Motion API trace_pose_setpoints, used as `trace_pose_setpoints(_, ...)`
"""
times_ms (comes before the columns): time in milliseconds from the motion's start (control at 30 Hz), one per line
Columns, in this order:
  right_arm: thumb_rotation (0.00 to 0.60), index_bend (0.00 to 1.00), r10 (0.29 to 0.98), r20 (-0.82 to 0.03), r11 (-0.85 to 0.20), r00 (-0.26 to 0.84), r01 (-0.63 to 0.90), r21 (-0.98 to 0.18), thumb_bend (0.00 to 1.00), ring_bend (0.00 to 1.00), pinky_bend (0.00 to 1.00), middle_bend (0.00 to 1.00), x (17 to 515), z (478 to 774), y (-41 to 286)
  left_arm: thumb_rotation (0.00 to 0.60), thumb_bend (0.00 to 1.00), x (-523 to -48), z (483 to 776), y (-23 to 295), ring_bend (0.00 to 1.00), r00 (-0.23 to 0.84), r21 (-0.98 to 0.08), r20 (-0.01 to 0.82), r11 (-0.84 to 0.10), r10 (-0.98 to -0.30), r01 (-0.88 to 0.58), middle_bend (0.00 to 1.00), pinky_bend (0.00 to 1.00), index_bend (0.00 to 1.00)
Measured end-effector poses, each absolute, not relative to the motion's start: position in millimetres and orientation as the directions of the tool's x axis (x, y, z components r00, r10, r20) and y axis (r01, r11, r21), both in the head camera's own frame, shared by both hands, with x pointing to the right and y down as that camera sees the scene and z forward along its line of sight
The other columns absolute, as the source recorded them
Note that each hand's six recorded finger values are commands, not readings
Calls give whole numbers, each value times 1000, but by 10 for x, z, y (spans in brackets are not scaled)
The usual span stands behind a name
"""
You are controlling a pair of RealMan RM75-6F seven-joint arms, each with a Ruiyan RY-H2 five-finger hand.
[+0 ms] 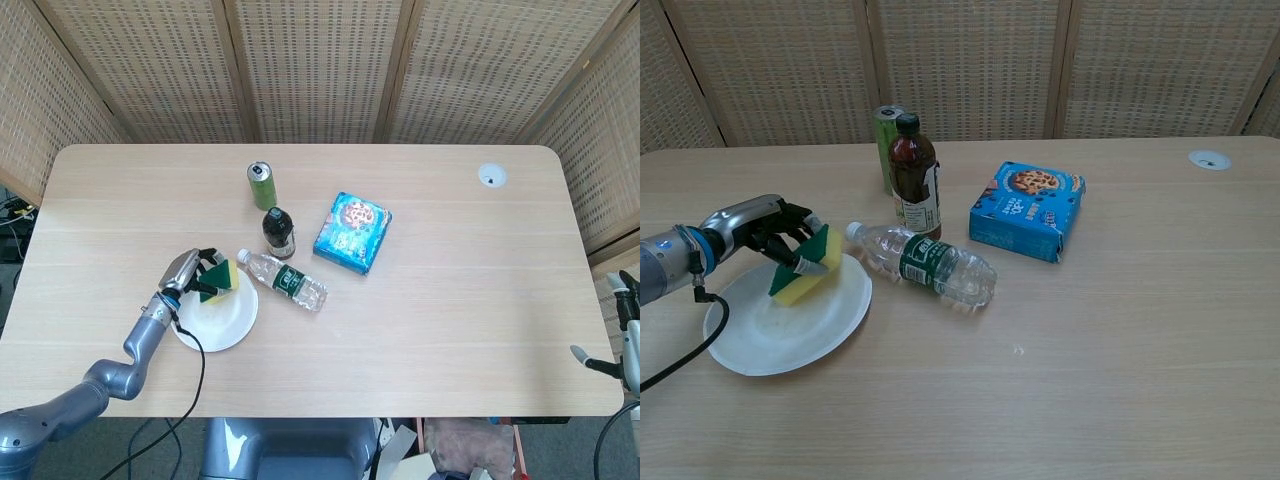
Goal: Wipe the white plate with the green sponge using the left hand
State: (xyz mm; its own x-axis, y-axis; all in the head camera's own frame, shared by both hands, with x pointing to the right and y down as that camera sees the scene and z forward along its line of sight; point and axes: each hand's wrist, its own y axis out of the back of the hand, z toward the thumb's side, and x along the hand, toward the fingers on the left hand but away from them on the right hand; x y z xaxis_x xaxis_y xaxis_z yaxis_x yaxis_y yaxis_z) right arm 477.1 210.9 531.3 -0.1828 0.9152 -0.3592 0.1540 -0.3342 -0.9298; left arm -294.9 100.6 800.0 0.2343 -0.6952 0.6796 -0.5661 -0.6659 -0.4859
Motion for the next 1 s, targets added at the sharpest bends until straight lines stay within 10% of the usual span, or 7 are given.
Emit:
trace_pose_setpoints(633, 600, 0, 924, -346, -318, -161, 176, -932, 0, 0, 0, 0, 4737, 5233, 2124, 600, 98, -3214, 7390, 563, 339, 260, -573, 546, -582, -796, -577, 409, 457, 559)
trace_pose_setpoints(1000, 600, 0, 927, -343, -318, -155, 162, -934, 0, 0, 0, 0, 4691, 5232, 2139, 600, 98, -4086, 7358, 508, 339, 120, -723, 658, -669, -743, -173, 396, 431, 558)
